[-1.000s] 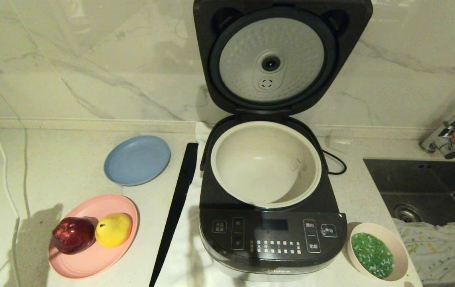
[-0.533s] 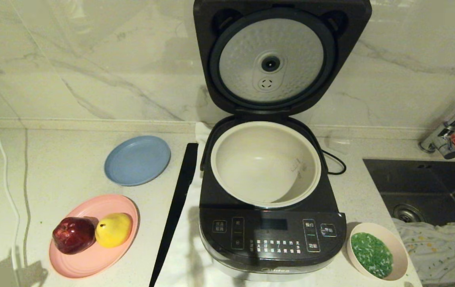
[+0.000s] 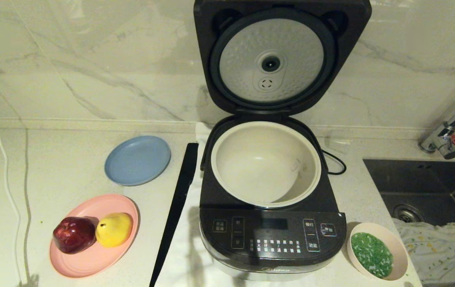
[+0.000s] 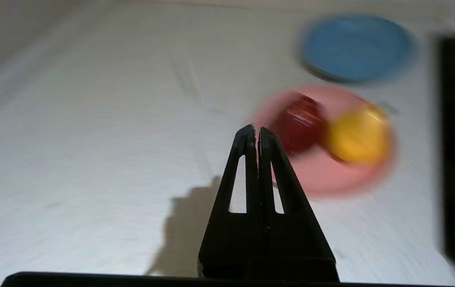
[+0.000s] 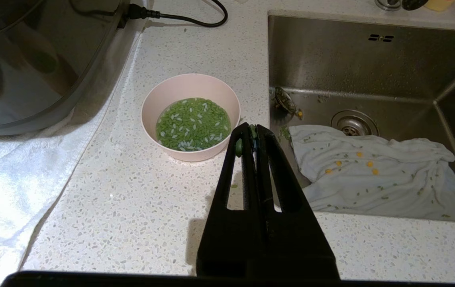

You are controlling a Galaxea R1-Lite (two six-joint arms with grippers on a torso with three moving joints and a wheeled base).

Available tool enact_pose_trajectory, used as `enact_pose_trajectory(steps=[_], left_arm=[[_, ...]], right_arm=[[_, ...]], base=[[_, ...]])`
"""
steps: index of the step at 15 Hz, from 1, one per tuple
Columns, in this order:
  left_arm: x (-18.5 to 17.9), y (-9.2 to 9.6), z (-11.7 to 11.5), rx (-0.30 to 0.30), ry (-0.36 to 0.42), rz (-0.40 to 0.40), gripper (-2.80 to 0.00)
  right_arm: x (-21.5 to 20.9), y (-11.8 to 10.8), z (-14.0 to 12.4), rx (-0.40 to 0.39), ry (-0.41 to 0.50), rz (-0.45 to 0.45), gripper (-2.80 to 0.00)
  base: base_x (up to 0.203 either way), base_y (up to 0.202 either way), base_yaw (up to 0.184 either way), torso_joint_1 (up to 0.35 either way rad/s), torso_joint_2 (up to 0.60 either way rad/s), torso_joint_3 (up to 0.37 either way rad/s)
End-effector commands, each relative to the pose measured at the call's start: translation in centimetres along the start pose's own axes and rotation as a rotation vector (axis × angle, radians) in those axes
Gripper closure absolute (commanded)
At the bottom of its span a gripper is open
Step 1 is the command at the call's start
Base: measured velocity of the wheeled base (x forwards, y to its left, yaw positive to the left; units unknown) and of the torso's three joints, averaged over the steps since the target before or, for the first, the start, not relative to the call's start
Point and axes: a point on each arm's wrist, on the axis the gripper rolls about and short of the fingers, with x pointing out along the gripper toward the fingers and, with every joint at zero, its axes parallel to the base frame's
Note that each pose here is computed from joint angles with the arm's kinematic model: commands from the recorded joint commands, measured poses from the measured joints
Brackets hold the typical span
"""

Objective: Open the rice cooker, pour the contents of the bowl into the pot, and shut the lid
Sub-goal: Turn on the tap

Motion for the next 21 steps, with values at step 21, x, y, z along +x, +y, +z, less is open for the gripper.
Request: enact_pose_trajectory(steps=[21], left_arm=[[0.0, -1.0, -2.3, 0.0, 0.015, -0.339, 0.0]], right_arm=[[0.0, 0.0, 0.0, -0.002, 0.0, -0.002, 0.0]], base=[[0.0, 0.0, 0.0, 0.0, 0.0, 0.0]])
